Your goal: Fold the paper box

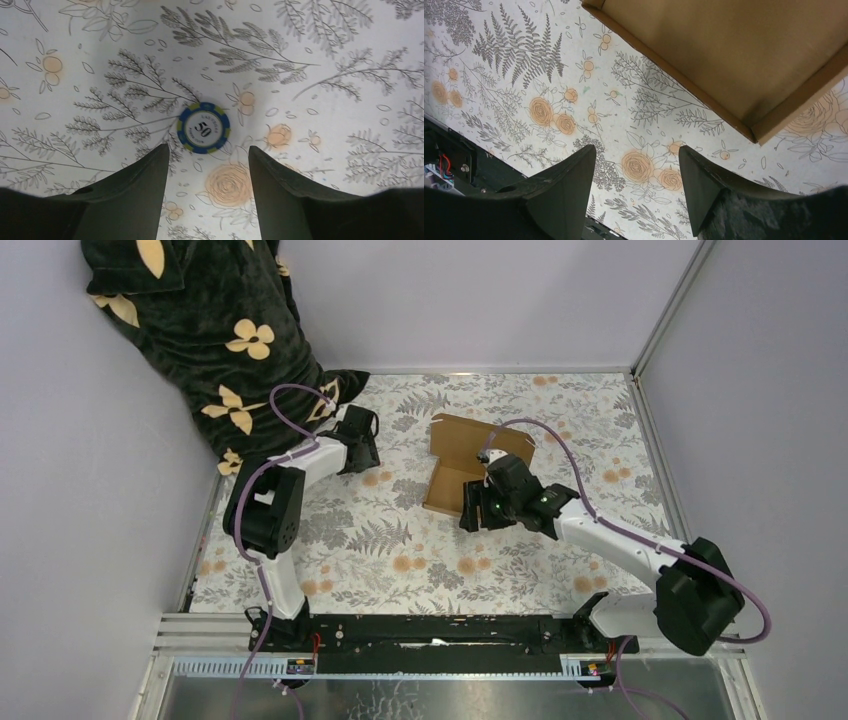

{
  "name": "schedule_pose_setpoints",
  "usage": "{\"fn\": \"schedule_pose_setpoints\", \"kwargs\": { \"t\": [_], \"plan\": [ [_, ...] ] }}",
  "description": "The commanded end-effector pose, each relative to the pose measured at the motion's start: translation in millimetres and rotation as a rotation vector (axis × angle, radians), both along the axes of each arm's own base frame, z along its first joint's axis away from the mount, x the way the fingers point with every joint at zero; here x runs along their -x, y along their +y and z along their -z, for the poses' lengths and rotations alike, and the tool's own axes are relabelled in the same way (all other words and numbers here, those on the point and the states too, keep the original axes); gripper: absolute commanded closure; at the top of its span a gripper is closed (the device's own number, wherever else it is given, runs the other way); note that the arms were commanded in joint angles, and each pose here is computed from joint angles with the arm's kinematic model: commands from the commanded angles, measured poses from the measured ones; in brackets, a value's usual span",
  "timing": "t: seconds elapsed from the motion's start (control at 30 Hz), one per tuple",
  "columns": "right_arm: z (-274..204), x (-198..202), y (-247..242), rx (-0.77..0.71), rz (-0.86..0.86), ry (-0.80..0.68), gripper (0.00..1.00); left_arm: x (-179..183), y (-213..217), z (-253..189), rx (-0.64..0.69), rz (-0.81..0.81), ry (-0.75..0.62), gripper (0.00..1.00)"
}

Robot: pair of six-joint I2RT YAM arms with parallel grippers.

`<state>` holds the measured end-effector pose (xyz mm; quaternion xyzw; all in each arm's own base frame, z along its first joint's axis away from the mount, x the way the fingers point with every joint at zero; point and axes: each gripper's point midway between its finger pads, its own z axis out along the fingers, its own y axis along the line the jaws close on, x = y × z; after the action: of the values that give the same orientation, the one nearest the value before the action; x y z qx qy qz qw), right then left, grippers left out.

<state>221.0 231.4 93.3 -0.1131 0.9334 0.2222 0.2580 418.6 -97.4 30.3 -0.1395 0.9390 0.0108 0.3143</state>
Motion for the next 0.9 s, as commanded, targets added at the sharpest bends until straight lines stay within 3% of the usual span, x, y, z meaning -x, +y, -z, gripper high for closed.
{"fn": "schedule_pose_setpoints", "kwargs": {
  "t": [0.0, 0.33, 0.87],
  "plan": [
    [-21, -17, 25, -0.06, -0.045, -0.057, 0.3, -22, 7, -11, 0.015, 0.001, -0.051, 0.33],
    [-16, -21, 32, -0.056, -0.043, -0.043, 0.3, -31, 7, 11, 0.047, 0.015, 0.003, 0.25],
    [-16, -22, 34, -0.063, -0.033, -0.042, 0.3, -9, 10, 25, 0.05, 0.005, 0.05, 0.3]
  ]
}}
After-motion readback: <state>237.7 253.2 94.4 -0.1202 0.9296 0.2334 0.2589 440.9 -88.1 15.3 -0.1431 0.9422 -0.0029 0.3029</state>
